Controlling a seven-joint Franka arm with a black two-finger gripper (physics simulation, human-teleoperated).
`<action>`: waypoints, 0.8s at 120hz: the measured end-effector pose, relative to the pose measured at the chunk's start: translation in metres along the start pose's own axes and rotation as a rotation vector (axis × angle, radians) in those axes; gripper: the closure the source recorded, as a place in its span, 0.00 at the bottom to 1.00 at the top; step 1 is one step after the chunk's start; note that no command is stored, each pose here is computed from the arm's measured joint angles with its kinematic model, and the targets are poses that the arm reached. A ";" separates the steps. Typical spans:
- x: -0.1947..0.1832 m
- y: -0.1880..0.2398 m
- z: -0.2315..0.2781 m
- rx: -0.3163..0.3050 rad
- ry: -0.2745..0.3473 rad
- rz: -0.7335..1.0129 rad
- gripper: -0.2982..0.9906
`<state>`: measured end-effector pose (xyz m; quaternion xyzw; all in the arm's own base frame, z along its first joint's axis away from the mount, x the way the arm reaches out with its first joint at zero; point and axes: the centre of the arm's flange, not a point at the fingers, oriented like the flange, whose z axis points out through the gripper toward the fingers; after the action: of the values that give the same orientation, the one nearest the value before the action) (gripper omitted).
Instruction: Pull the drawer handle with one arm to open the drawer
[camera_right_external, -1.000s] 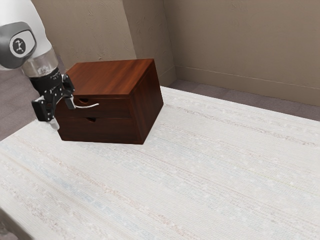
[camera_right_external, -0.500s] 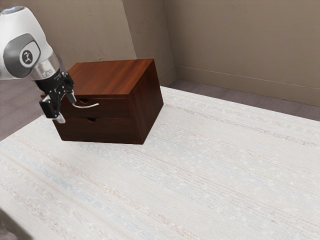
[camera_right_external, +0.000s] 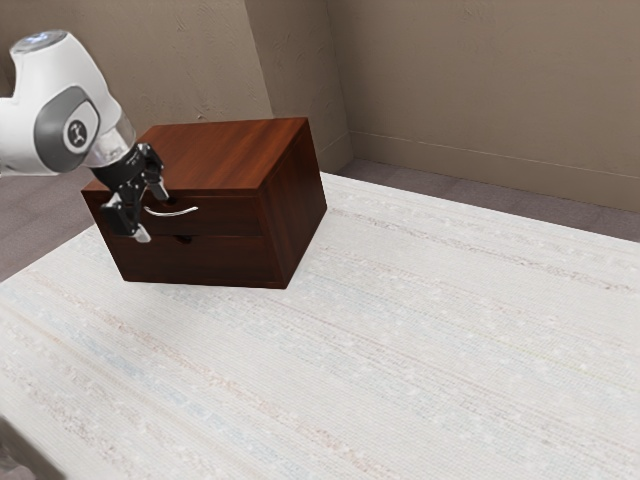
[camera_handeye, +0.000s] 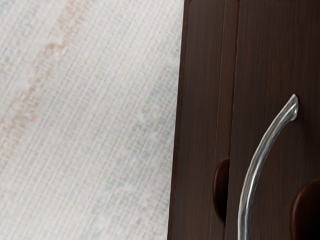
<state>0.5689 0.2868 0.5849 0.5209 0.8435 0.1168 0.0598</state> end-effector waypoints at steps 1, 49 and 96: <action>0.000 0.000 0.001 0.000 0.000 0.000 0.23; 0.002 0.001 0.014 -0.027 -0.010 -0.010 0.42; 0.005 0.010 0.030 -0.040 -0.008 -0.011 0.47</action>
<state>0.5818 0.3000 0.5585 0.5155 0.8435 0.1312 0.0743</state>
